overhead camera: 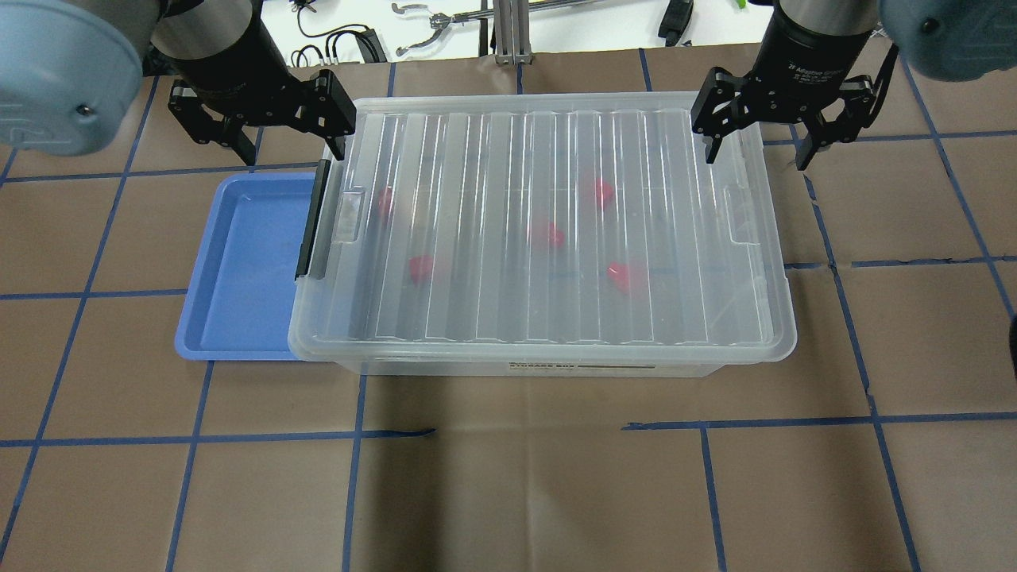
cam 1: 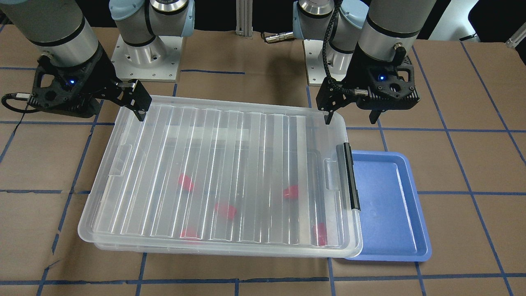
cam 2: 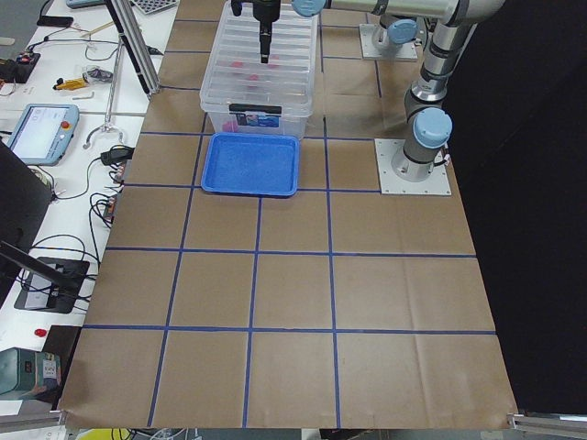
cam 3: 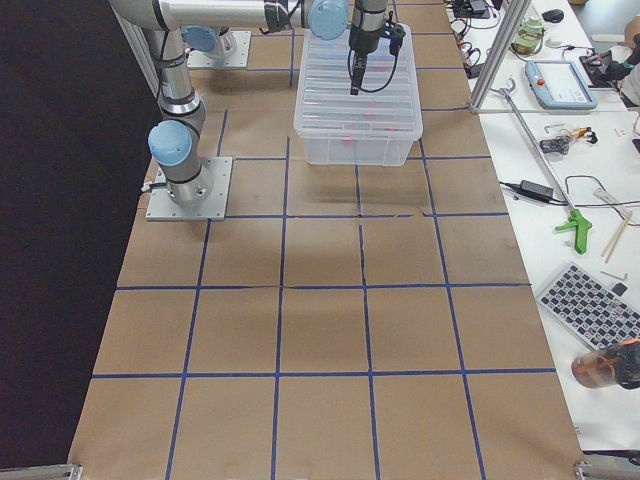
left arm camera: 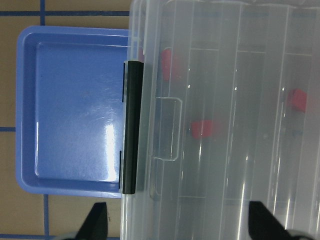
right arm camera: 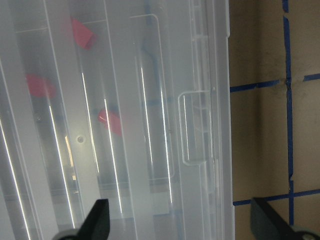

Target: Place red block in blue tray from box

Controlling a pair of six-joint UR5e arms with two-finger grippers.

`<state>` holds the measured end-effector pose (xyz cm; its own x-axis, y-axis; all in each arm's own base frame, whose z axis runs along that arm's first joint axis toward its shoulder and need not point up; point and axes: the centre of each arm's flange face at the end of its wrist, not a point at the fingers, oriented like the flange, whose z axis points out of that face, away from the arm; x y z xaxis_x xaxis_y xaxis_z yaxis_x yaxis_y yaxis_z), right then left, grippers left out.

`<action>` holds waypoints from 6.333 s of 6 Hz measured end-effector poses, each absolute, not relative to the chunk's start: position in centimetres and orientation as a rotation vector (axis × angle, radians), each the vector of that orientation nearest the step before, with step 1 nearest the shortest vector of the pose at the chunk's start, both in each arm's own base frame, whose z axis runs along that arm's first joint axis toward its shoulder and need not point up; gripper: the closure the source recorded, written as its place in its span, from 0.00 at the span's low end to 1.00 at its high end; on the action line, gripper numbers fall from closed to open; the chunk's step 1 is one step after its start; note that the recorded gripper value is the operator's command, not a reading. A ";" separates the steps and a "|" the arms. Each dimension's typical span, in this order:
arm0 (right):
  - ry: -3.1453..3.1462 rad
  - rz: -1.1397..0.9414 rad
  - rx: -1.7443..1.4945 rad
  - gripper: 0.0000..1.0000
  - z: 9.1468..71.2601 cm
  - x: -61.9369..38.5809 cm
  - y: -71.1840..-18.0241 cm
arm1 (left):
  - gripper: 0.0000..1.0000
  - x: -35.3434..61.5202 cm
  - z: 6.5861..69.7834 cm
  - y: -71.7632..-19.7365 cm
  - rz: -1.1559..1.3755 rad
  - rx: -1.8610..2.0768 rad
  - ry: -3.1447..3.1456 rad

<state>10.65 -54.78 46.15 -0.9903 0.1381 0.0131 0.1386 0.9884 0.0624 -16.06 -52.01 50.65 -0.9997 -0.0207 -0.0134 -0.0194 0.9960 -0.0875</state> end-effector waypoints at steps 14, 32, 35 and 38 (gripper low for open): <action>-3.067 -0.049 -0.017 0.00 34.2 -1.5 -54.0 | 0.02 -13.6 50.0 -54.2 -0.164 -0.089 3.139; -2.985 -0.034 -0.047 0.00 38.6 -14.4 -51.4 | 0.02 -13.6 42.9 -54.4 0.012 2.081 2.350; -2.987 0.043 -0.224 0.00 45.2 -5.6 -50.0 | 0.02 -19.8 37.4 -56.0 -0.009 2.203 2.217; -3.024 0.005 -0.415 0.00 51.5 6.0 -52.4 | 0.02 -21.7 32.2 -55.9 -0.029 2.206 2.196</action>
<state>6.01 -52.40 51.46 -0.9591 0.2691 0.0878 0.2688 0.9631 -0.0154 -21.75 -55.92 32.22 0.0049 0.9994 -0.0333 1.0000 -0.0046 0.0075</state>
